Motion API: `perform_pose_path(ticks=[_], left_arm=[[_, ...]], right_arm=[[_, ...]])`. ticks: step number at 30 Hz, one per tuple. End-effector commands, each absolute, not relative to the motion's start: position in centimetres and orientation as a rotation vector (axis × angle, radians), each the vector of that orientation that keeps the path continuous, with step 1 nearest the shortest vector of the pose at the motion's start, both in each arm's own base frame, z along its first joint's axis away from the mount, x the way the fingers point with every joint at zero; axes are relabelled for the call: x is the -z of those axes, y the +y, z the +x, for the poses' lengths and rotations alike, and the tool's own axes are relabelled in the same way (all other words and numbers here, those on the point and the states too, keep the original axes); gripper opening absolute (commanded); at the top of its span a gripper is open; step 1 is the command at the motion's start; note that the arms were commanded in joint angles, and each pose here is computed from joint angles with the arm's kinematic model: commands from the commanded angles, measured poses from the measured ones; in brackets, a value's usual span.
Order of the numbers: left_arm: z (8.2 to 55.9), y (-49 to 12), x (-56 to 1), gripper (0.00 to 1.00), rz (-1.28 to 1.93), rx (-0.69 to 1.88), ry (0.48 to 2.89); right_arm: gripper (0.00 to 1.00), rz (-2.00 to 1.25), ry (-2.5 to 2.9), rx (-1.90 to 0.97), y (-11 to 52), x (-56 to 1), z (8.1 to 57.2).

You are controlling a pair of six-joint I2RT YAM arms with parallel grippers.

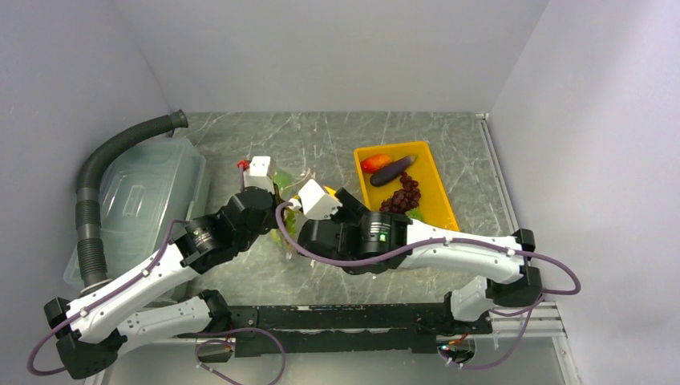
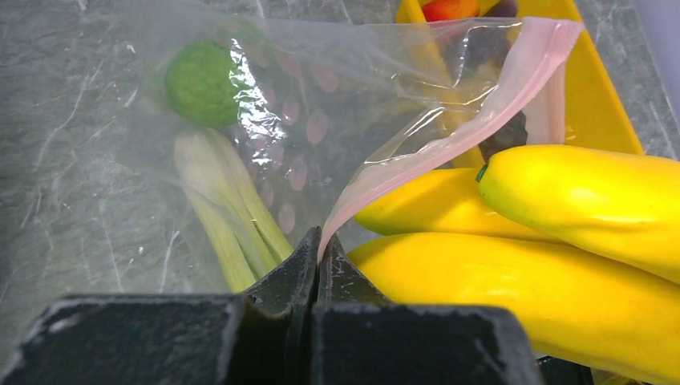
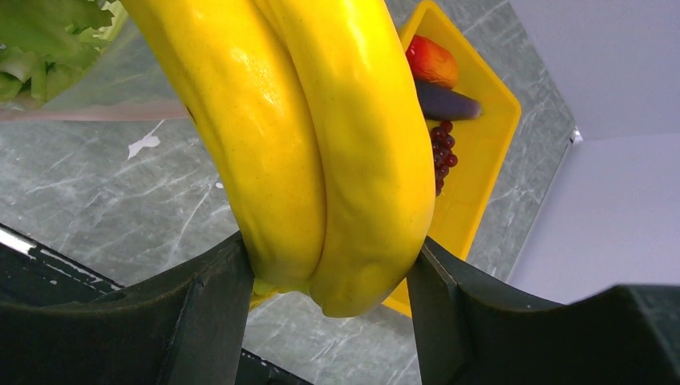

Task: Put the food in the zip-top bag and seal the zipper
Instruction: Place the fake fruit in the zipper food storage bag.

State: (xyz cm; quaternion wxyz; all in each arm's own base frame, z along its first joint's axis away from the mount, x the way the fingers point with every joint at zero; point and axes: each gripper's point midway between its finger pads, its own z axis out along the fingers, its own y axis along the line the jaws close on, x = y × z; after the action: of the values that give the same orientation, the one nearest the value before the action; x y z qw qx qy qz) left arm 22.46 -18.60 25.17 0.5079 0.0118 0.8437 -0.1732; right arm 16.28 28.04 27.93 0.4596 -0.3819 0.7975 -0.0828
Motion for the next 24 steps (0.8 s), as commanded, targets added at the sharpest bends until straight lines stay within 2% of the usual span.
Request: perform_pose_path(ticks=[1, 8, 24], left_arm=[[22.3, -20.6, -28.4, 0.0, 0.013, 0.583, 1.946], [22.1, -20.2, -28.4, 0.0, 0.007, 0.591, 1.94], [21.8, -21.4, -26.9, 0.0, 0.079, 0.621, 1.951]], right_arm=[[0.0, -0.927, 2.023, 0.179, 29.7, -27.8, 15.6], [0.0, -0.861, 2.108, 0.245, 29.5, -27.1, 16.5], [0.0, -0.79, 2.243, -0.12, 32.9, -29.3, 19.4]])
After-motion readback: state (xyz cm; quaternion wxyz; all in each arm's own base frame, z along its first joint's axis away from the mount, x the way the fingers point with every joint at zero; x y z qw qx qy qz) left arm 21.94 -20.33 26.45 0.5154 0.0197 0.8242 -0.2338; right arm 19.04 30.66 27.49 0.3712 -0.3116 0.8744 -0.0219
